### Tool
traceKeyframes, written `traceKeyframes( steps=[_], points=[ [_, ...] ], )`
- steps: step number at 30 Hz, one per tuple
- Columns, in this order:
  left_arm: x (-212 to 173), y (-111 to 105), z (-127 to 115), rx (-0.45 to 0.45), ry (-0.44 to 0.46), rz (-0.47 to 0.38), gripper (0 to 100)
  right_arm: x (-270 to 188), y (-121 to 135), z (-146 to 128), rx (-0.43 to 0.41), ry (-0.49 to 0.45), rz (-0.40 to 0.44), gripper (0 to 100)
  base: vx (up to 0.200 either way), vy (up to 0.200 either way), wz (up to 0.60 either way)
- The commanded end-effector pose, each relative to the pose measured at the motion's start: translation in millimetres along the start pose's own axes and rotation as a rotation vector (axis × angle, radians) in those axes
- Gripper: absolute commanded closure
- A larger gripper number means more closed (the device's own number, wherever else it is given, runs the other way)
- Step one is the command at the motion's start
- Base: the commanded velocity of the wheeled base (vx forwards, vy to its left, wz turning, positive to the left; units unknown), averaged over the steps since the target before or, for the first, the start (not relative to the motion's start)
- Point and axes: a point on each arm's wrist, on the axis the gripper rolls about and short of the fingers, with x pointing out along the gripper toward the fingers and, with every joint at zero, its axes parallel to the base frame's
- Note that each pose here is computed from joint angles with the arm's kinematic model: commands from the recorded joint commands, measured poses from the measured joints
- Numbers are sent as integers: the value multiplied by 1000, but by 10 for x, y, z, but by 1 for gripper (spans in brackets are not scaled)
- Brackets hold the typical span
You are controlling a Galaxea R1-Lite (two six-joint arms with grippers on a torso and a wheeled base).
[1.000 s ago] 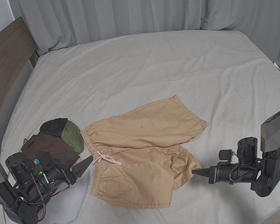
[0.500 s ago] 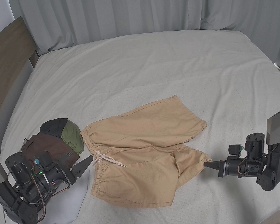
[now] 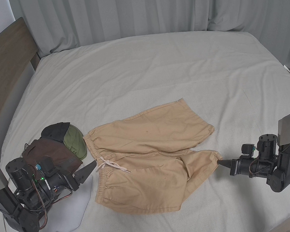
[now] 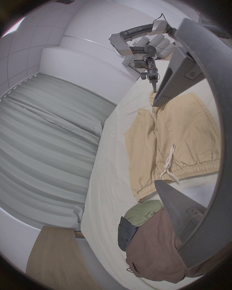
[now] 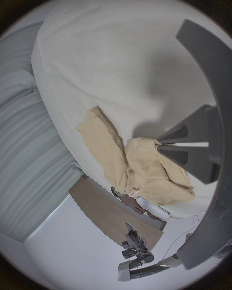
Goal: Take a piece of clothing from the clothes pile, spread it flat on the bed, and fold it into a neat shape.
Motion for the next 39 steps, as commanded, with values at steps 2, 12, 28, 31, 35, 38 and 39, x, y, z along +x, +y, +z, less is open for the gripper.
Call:
traceKeyframes(
  steps=[2, 12, 28, 31, 35, 38, 39],
  points=[
    [-2, 4, 2, 0, -1, 2, 0, 115, -102, 21, -3, -28, -21, 100, 0, 0, 0],
    [0, 0, 1, 1, -1, 0, 0, 212, -157, 165, -23, -103, -54, 100, 0, 0, 0],
    [1, 7, -12, -4, 4, 2, 0, 535, -250, 407, -72, -253, -108, 100, 0, 0, 0],
    [1, 7, -12, -4, 4, 2, 0, 564, -254, 424, -77, -262, -103, 100, 0, 0, 0],
    [7, 13, -27, -7, 9, 3, 0, 617, -282, 429, -82, -273, -103, 100, 0, 0, 0],
    [14, 18, -35, -9, 12, 4, 0, 642, -306, 401, -81, -267, -105, 100, 0, 0, 0],
    [15, 19, -39, -9, 13, 4, 0, 649, -311, 398, -81, -268, -107, 100, 0, 0, 0]
  ],
)
